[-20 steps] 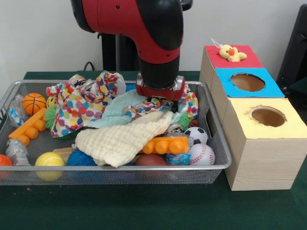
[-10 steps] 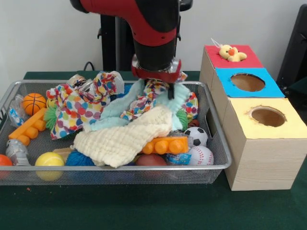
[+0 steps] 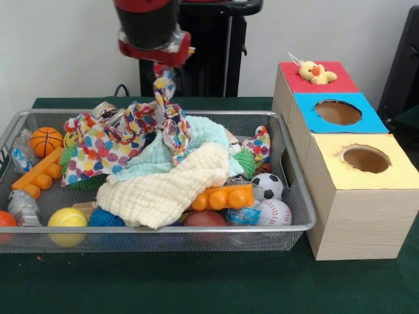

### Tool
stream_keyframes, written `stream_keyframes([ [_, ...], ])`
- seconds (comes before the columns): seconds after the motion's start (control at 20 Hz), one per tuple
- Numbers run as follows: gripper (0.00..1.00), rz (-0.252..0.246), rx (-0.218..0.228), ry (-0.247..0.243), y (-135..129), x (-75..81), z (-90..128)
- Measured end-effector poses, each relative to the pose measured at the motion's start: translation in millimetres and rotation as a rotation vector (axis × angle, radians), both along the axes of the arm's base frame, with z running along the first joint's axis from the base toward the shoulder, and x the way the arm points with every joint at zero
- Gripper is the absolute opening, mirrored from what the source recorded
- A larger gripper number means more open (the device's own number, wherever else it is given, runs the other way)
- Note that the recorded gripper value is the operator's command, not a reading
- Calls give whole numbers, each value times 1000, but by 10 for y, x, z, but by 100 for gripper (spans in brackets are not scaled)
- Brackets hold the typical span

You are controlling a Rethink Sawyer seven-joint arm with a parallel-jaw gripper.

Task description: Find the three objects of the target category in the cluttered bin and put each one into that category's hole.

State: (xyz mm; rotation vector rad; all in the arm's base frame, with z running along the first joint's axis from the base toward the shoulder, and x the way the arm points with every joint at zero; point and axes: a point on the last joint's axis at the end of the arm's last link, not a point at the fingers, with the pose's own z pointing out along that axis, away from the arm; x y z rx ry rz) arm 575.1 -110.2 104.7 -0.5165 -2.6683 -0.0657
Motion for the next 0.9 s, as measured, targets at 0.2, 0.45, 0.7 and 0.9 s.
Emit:
stream_keyframes([
  [0.2, 100, -45, -47, -9, -737, -82, 33],
  [0.45, 100, -55, -94, 5, -1421, -327, -168],
  [0.7, 100, -63, -117, 13, -1943, -702, -592],
  [0.9, 100, -65, -112, -10, -2128, -918, -971],
])
